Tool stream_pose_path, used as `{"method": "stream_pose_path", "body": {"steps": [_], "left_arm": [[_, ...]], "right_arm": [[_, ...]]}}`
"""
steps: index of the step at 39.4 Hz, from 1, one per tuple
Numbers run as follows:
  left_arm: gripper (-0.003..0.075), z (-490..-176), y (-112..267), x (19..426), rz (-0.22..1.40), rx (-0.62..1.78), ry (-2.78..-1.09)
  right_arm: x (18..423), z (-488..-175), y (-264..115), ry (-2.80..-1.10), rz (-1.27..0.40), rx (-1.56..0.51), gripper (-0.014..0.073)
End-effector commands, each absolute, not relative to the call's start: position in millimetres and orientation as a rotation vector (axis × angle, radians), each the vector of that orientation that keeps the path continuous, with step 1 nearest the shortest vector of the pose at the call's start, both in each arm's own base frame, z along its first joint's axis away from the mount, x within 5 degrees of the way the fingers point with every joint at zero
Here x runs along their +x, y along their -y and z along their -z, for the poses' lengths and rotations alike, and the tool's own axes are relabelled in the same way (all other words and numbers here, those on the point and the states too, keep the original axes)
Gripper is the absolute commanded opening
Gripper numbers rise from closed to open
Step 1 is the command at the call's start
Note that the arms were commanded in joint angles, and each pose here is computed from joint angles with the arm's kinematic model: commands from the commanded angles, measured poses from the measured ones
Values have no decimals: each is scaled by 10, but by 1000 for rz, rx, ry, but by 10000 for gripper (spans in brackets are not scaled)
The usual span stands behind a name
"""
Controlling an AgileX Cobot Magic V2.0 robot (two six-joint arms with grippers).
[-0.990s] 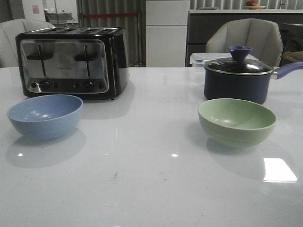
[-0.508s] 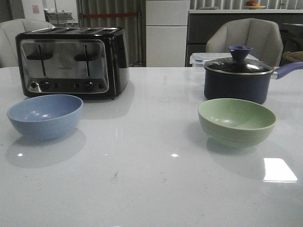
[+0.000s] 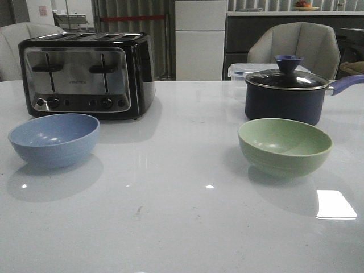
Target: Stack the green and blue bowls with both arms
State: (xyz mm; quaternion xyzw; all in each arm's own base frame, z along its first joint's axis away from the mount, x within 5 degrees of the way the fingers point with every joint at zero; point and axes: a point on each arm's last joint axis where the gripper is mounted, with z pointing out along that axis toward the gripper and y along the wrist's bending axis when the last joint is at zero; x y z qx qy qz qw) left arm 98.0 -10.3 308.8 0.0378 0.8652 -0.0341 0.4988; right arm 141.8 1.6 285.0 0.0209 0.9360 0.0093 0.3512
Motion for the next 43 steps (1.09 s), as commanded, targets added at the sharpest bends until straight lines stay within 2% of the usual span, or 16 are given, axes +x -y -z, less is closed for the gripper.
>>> {"method": "stream_pose_path", "body": {"steps": [1, 23, 35, 43], "left_arm": [[459, -3231, 113, 1039, 99, 78, -1999], [457, -3253, 113, 1053, 98, 76, -1972], [457, -3253, 113, 1053, 98, 76, -1972], [457, -3253, 113, 1053, 98, 76, -1972]], "right_arm": [[1571, -2979, -36, -2329, -65, 73, 506], [2757, -2803, -238, -2550, -331, 52, 506], [3352, -2547, -255, -2625, -347, 69, 510], [3568, -2355, -254, -2685, -338, 61, 526]]}}
